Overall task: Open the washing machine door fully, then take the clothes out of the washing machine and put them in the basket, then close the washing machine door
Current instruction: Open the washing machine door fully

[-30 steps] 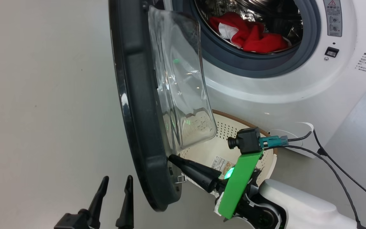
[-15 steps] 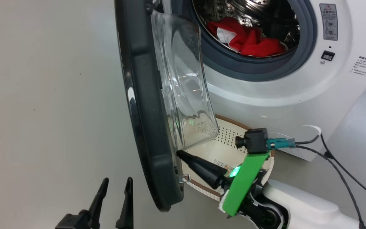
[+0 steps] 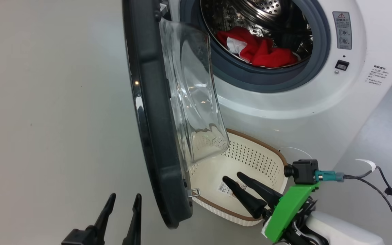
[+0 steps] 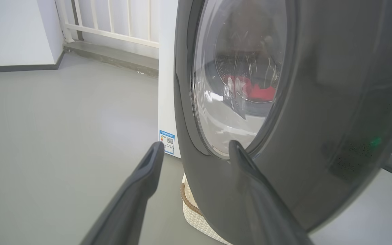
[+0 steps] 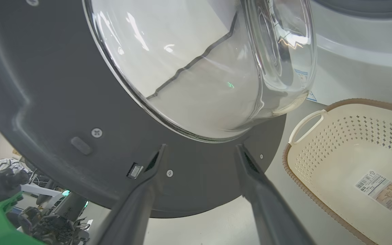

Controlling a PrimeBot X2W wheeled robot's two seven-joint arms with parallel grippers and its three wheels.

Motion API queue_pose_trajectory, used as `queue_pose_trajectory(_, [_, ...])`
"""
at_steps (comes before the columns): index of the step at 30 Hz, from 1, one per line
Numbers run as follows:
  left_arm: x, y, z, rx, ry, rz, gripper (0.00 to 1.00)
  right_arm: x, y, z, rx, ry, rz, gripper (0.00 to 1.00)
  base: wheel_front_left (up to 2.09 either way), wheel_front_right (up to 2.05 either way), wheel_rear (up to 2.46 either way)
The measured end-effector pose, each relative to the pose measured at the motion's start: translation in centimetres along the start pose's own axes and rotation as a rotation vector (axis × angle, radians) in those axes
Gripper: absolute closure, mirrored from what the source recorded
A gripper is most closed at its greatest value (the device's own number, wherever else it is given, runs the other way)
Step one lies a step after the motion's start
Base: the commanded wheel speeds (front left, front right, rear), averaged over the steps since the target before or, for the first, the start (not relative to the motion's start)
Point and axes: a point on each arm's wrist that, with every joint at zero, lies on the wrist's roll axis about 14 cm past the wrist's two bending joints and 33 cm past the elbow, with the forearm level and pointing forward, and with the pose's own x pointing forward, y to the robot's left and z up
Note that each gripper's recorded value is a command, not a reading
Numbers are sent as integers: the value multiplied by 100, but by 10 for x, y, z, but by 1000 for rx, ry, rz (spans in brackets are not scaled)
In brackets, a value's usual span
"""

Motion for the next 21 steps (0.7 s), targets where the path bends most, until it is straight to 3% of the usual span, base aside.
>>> queue_pose_trajectory(7, [1, -4, -2, 10, 4, -29, 0, -18, -27, -4, -78, -14, -89, 0, 0, 0, 0])
queue_pose_trajectory(21, [9, -9, -4, 24, 12, -47, 0, -60, -84, 32, -182, -209, -308, 0, 0, 0, 0])
